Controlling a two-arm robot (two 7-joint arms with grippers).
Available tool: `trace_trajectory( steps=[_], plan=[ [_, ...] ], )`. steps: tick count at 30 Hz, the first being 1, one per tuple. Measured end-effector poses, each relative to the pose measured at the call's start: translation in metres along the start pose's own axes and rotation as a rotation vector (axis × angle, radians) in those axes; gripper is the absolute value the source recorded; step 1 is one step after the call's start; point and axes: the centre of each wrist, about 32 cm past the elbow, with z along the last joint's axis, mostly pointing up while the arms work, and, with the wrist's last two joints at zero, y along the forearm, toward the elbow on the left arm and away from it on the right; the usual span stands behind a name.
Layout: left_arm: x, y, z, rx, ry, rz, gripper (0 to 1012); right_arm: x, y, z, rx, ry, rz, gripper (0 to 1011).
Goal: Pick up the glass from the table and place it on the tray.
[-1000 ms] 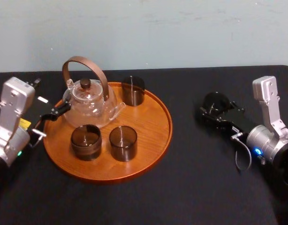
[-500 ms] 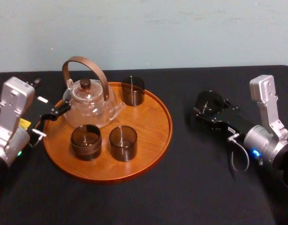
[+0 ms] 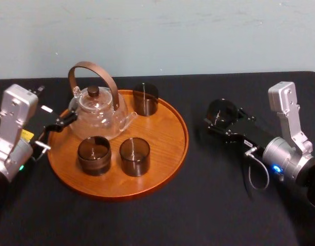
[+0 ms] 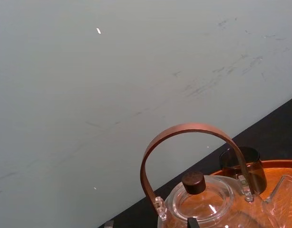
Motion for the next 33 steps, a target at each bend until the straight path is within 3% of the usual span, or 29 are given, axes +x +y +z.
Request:
trace_trajectory(
  steps=[21, 33],
  plan=[
    [0.0000, 0.000, 0.000, 0.000, 0.000, 0.000, 1001, -0.0010, 0.000, 0.006, 0.013, -0.024, 0.025, 907],
    [0.0000, 0.000, 0.000, 0.000, 0.000, 0.000, 1001, -0.0118, 0.010, 0.017, 0.024, -0.056, 0.057, 907]
  ],
)
